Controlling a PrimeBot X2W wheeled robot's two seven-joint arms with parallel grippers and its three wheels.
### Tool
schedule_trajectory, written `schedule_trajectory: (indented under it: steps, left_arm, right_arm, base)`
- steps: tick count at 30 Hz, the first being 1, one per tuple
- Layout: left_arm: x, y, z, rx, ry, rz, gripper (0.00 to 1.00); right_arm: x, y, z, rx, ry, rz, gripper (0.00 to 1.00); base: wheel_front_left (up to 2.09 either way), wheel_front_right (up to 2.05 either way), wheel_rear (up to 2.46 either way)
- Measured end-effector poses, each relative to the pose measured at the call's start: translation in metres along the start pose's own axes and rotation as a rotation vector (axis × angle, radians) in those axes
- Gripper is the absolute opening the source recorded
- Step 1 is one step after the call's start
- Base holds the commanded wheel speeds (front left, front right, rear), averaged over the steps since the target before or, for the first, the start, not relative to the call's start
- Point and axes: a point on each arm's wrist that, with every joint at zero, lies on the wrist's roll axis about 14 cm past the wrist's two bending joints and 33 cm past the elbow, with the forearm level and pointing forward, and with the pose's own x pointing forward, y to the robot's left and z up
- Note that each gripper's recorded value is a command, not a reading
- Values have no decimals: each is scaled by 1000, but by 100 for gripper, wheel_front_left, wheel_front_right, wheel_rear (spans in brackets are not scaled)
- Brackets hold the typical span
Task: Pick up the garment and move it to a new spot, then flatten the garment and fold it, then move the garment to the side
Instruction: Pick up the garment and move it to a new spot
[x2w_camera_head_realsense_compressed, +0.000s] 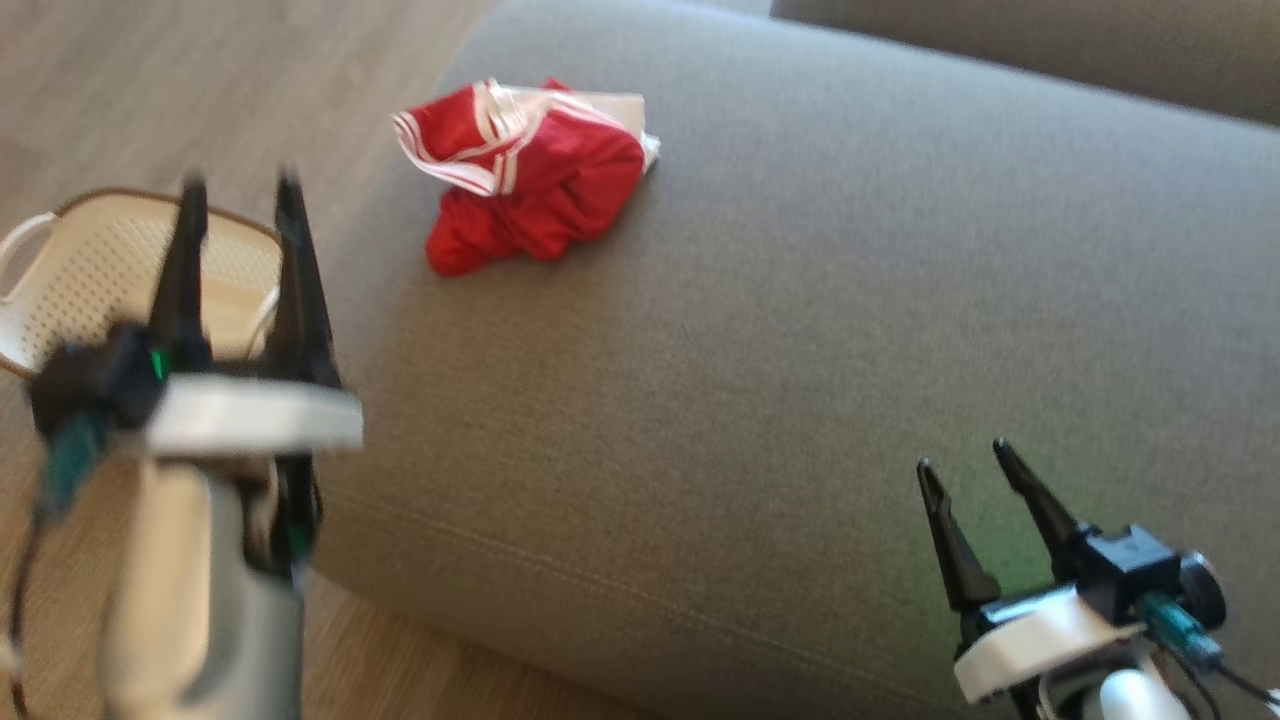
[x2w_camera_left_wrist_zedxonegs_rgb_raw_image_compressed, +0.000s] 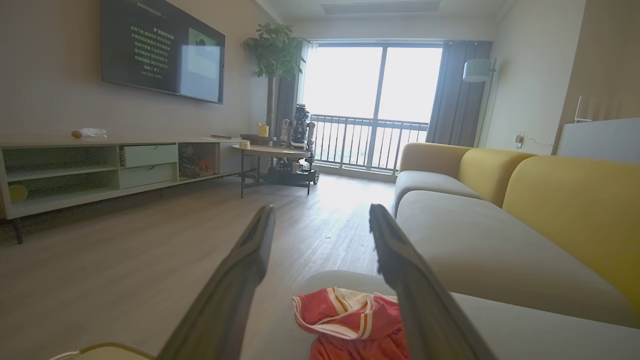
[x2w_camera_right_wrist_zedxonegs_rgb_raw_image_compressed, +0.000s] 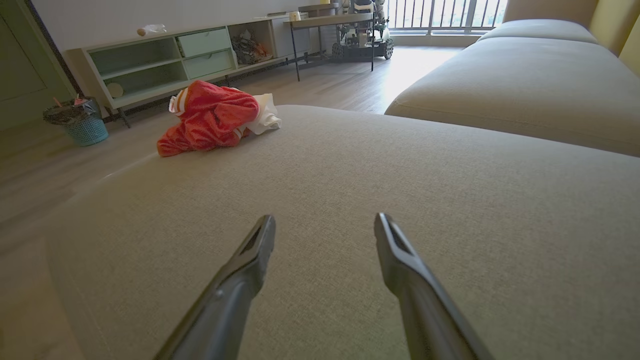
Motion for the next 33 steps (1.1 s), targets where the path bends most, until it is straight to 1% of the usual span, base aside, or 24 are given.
schedule_trajectory:
  steps: [2, 5, 9, 12, 17, 22, 27, 30, 33]
  left_arm:
    - [28, -8, -6, -1, 7, -37, 100]
    - [67, -14, -29, -3, 74, -70, 100]
    - [111, -21, -73, 7, 279, -93, 100]
    - [127, -27, -115, -7, 477, -89, 100]
    - [119, -37, -186, -38, 785, -74, 100]
    - [95, -49, -235, -55, 1000, -75, 100]
    - [80, -60, -264, -29, 1111, -99, 100]
    - [74, -58, -278, -4, 1139, -102, 100]
    - [72, -55, -289, 13, 1142, -106, 100]
  right_arm:
    - [6, -6, -4, -7, 6, -10, 100]
    - [12, -17, -11, -17, 17, -32, 100]
    - [18, -36, -23, -39, 38, -70, 100]
    - [23, -47, -32, -48, 53, -90, 100]
    - [30, -59, -44, -52, 70, -106, 100]
    - [27, -70, -51, -60, 86, -122, 100]
    - [26, -81, -49, -66, 77, -151, 100]
    - [25, -91, -47, -71, 70, -176, 100]
    - [22, -96, -54, -67, 86, -191, 100]
  base:
    - [0, 0, 0]
    - [0, 0, 0]
    - [0, 0, 0]
    - [0, 0, 0]
    - [0, 0, 0]
    - [0, 0, 0]
    - [0, 0, 0]
    - [0, 0, 0]
    - [0, 0, 0]
